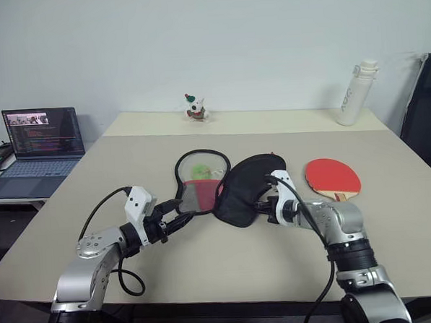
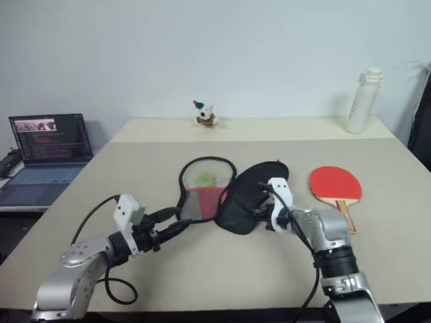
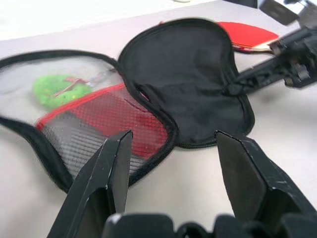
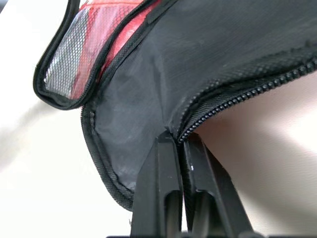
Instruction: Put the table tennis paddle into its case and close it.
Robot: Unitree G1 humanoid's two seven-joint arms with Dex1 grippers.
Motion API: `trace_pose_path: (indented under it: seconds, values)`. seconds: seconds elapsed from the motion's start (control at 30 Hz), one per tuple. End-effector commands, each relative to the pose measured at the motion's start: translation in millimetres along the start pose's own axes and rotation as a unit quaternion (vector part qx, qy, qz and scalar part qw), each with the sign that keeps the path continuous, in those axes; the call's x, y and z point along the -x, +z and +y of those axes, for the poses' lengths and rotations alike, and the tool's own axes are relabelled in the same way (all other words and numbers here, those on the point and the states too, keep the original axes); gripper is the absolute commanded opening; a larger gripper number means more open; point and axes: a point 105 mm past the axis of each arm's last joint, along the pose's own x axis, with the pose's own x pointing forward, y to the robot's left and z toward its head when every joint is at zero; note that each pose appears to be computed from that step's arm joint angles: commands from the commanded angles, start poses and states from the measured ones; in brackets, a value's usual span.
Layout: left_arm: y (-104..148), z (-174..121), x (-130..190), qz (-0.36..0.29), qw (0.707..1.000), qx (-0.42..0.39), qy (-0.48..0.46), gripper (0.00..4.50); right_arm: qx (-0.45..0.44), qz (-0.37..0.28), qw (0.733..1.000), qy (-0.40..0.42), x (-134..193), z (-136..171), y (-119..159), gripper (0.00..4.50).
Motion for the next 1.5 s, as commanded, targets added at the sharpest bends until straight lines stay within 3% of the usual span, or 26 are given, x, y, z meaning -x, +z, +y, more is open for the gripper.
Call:
trace_pose_path:
  seconds: [0.03, 0.6, 0.87, 1.03, 1.33, 1.5]
  values:
    - [10.7, -5.7, -0.8, -0.015, 0.999, -0.033, -0.021, 2.89, 0.007, 0.006, 1.0, 0.013, 10.3, -5.3, 9.0, 0.03]
    - [7.4, -16.7, -10.0, -0.007, 0.995, -0.079, -0.06, 2.89, 0.119, 0.078, 0.989, -0.041, 42.2, -74.1, 33.9, 0.03]
    - [15.8, -19.9, -14.1, -0.015, 0.994, -0.085, -0.067, 2.89, 0.133, 0.086, 0.987, -0.023, 41.0, -75.4, 42.1, 0.03]
    - [20.2, -20.8, -14.4, -0.024, 0.993, -0.087, -0.072, 2.89, 0.139, 0.079, 0.986, -0.035, 42.8, -79.4, 42.8, 1.18]
    - [43.2, -24.9, -17.5, -0.064, 0.99, -0.091, -0.088, 2.89, 0.129, 0.001, 0.99, -0.061, 84.1, -89.2, 74.5, 4.4]
    - [67.1, -28.4, -15.6, -0.087, 0.986, -0.083, -0.116, 2.89, 0.137, -0.036, 0.979, -0.145, 116.0, -110.6, 71.4, 4.46]
